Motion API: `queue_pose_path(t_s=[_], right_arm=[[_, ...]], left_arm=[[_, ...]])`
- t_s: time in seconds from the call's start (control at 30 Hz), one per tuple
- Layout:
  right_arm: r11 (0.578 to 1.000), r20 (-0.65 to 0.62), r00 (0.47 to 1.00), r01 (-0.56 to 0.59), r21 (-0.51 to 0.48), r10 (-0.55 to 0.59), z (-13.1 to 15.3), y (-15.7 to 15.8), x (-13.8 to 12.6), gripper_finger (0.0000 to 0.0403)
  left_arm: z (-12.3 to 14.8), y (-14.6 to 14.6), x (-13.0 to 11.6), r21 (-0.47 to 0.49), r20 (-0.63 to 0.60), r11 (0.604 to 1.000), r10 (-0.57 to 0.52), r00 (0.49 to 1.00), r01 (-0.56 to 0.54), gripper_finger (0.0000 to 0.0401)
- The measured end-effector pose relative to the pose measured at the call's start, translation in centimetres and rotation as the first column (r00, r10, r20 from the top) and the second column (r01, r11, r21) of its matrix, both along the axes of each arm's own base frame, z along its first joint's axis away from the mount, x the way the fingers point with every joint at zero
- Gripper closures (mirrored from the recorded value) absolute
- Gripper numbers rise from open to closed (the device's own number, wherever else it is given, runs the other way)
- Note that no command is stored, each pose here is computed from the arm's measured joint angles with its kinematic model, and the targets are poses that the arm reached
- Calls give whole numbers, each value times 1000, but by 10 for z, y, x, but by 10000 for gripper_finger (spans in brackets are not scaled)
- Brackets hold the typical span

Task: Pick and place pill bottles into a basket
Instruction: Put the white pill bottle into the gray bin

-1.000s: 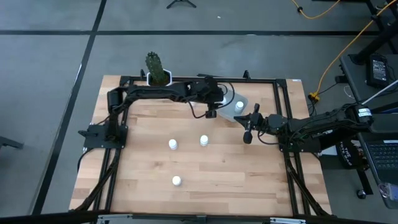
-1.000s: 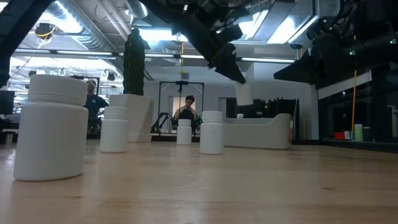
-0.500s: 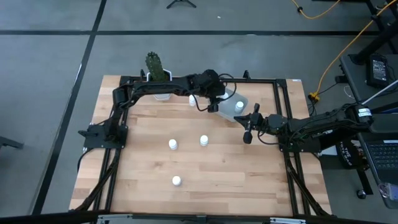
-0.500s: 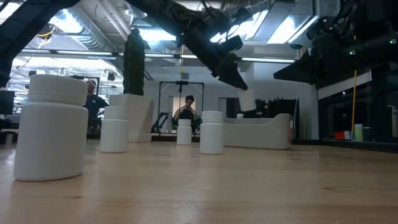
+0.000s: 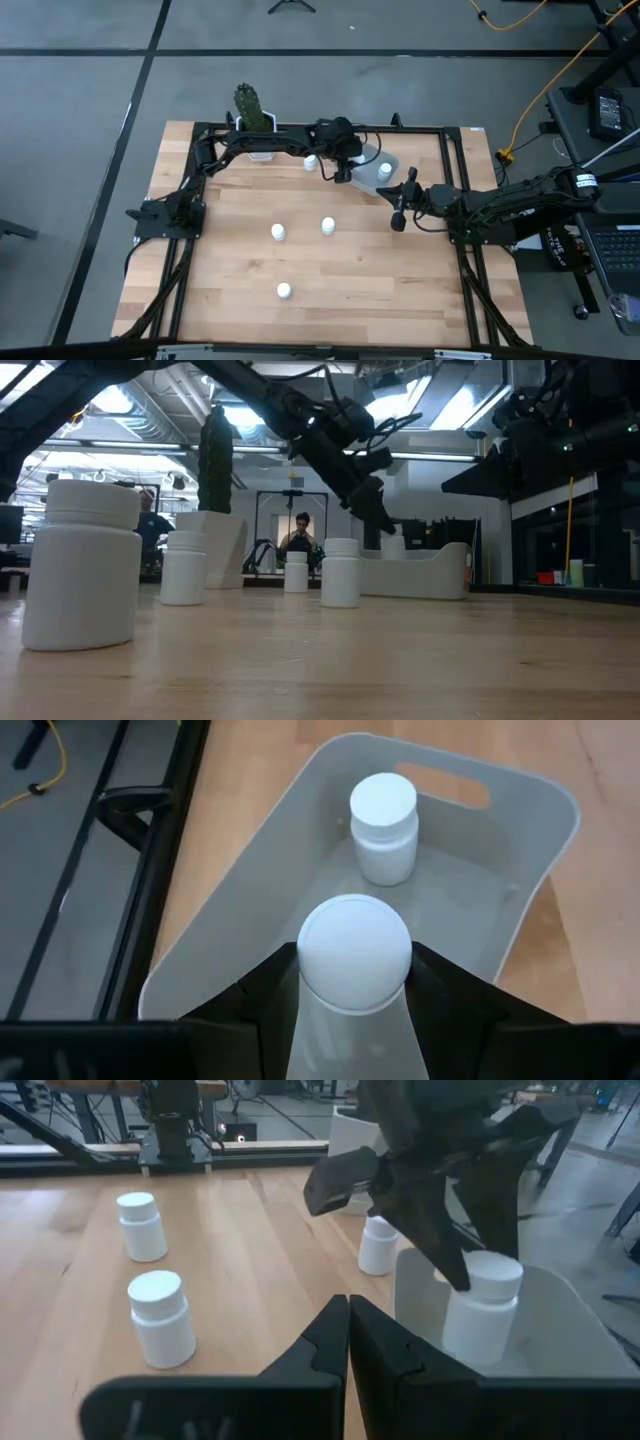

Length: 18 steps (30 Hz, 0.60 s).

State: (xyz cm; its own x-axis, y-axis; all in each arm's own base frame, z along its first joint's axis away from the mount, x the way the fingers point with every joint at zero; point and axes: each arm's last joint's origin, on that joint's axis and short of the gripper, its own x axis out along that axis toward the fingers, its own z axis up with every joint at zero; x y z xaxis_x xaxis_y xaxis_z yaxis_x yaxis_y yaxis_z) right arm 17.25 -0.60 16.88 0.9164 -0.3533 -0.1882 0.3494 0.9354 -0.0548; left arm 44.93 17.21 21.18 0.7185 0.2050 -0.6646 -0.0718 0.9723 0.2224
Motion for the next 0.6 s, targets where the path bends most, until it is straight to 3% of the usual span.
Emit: queue_pose_path(t_s=[0.23, 0.47, 0.6], right_arm=[[1000, -5, 1000, 1, 2, -1, -1, 0, 0, 386], [1000, -5, 1000, 0, 2, 0, -1, 0, 0, 386], [1000, -5, 1000, 0, 2, 0, 0, 0, 0, 386]], left_arm=[[-1, 12, -3, 40, 0, 998, 49, 999, -49, 244], [-1, 31, -12, 0, 0, 992, 123, 992, -123, 244], [-3, 33, -14, -45, 8, 993, 105, 994, -105, 244]])
